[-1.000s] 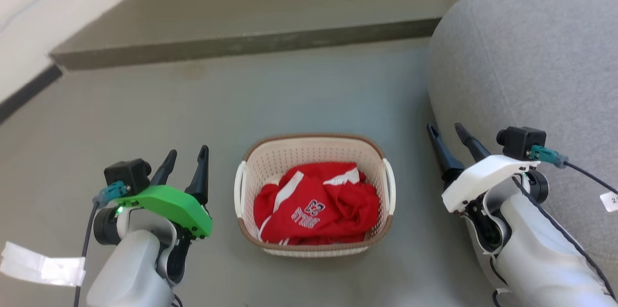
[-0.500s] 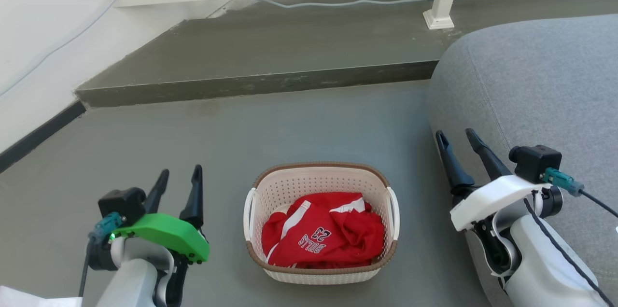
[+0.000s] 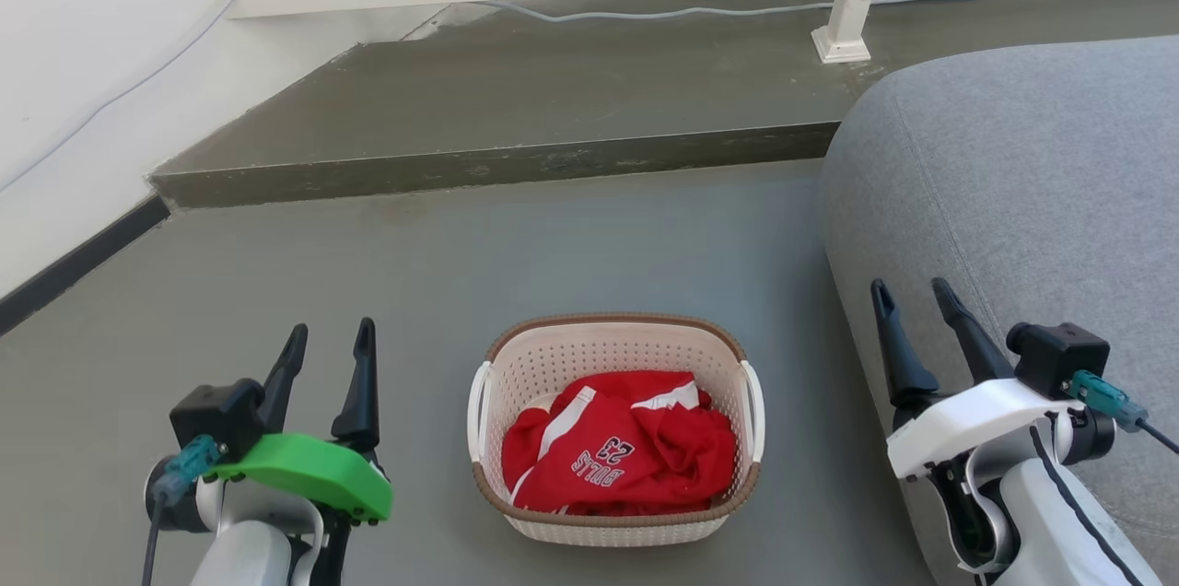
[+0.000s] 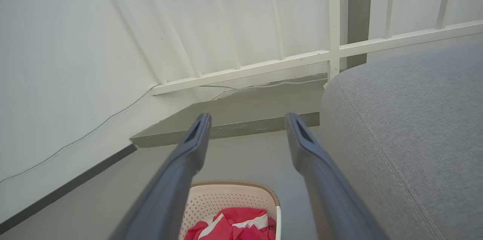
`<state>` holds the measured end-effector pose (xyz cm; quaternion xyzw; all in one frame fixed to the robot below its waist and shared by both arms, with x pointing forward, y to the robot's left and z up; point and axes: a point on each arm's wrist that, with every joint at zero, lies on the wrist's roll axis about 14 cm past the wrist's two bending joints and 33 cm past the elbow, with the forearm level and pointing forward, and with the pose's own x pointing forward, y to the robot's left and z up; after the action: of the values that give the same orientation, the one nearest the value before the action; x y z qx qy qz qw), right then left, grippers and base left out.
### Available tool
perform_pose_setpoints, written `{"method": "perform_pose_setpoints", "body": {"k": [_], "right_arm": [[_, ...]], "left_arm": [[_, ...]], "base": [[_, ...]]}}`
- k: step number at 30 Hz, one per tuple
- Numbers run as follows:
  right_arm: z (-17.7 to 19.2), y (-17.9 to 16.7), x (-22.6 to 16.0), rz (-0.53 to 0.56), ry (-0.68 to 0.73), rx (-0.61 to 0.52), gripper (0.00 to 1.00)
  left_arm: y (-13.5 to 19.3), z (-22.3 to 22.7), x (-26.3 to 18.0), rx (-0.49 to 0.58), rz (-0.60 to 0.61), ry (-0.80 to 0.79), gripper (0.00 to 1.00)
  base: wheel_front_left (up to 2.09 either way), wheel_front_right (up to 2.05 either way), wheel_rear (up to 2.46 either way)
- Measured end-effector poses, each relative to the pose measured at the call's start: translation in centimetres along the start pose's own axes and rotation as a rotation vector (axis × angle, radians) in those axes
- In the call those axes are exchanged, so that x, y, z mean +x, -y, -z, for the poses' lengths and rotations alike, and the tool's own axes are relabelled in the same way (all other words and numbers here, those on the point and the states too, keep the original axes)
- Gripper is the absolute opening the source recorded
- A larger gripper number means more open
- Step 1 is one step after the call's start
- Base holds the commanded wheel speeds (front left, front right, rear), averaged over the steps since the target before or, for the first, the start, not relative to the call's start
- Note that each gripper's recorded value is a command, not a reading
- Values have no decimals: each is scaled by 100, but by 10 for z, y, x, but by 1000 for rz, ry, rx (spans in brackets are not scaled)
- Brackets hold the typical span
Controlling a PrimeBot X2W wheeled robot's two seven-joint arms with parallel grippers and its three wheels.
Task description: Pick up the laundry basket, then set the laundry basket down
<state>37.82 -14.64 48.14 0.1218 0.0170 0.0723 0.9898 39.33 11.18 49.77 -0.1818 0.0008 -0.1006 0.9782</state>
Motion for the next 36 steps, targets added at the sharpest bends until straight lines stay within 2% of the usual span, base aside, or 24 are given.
{"method": "perform_pose_setpoints", "body": {"k": [32, 33, 36], "right_arm": [[2, 1, -17, 21, 15, -13, 100], [5, 1, -17, 24, 6, -9, 0], [22, 1, -25, 38, -43, 10, 0]], "left_arm": [[4, 7, -17, 3, 8, -2, 100], [4, 10, -17, 3, 6, -12, 0], [0, 27, -25, -3, -10, -63, 0]], "base": [[0, 0, 0], [0, 0, 0], [0, 0, 0]]}}
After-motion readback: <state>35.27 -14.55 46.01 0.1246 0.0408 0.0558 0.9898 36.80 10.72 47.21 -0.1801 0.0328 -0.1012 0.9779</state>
